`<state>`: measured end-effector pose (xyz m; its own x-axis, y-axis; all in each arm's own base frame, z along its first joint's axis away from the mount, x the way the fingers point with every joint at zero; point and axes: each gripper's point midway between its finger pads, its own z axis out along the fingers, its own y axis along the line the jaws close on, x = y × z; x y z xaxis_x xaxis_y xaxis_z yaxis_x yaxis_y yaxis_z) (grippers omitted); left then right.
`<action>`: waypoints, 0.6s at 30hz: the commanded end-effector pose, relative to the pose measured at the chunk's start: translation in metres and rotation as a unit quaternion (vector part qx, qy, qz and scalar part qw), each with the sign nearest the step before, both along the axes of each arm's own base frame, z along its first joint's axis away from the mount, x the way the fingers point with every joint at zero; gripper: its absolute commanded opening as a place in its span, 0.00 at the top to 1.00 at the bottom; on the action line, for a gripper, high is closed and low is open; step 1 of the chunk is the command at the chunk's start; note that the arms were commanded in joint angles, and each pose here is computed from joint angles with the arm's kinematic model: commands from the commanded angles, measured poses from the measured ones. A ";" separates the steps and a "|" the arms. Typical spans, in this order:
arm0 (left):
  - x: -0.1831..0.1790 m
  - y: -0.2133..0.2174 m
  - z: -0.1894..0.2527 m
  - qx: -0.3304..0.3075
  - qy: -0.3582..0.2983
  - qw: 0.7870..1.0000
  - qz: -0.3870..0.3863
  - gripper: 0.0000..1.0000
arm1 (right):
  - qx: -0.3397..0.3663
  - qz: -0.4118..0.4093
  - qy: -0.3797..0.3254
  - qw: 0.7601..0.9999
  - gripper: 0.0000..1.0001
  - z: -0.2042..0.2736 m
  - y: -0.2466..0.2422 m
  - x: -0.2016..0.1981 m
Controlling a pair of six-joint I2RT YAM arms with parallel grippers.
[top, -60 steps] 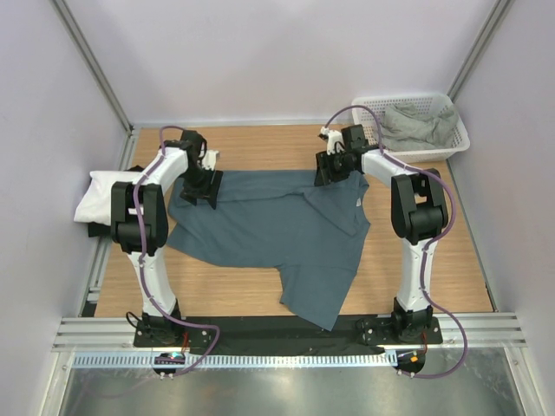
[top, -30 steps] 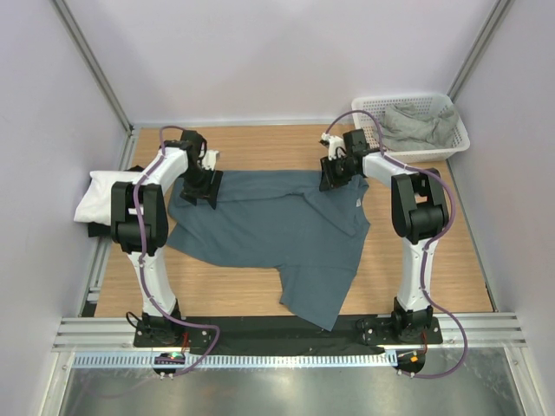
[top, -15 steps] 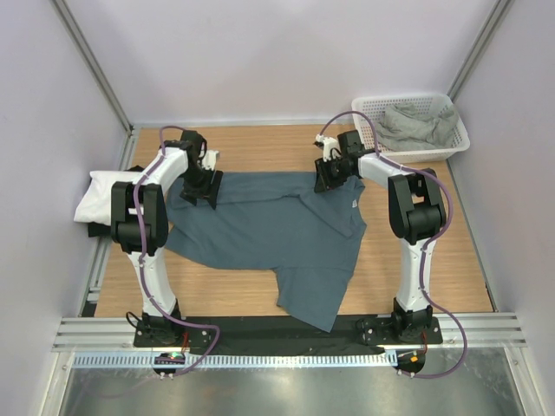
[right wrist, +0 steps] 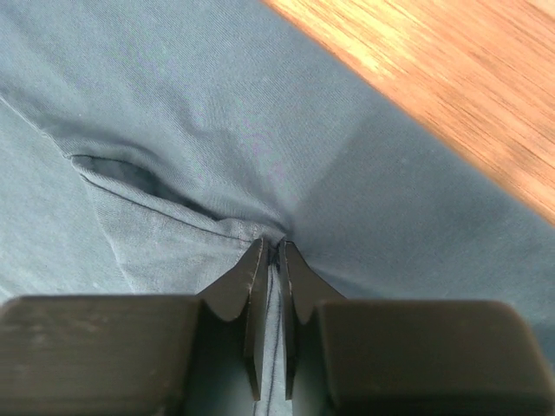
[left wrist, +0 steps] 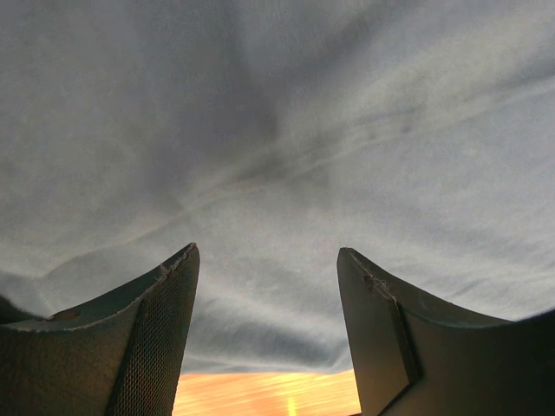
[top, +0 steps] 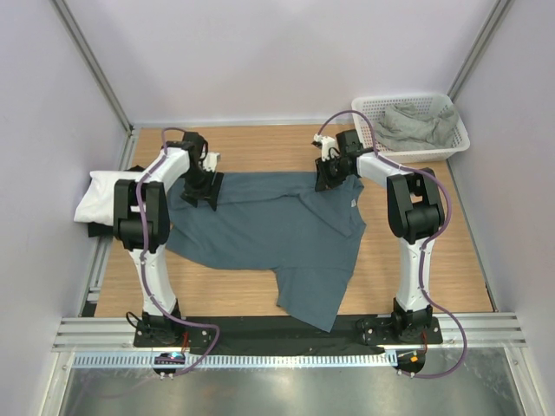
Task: Fold and stack the t-shirts
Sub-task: Fold the tshirt
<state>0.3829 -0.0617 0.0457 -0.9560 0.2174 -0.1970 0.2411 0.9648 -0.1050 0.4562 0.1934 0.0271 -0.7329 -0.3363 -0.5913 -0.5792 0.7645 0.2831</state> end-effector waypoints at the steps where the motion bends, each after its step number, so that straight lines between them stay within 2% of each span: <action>1: 0.011 -0.006 -0.008 -0.009 0.002 1.000 -0.005 0.34 | -0.004 0.013 -0.029 0.999 0.87 0.019 0.005 0.009; 13: 0.022 -0.014 -0.020 -0.028 0.018 0.999 0.000 0.34 | -0.002 0.007 -0.047 0.999 0.85 0.051 0.003 0.002; 18: 0.022 -0.016 -0.021 -0.031 0.020 0.999 0.001 0.35 | -0.005 0.017 -0.045 0.999 0.95 0.052 0.006 -0.007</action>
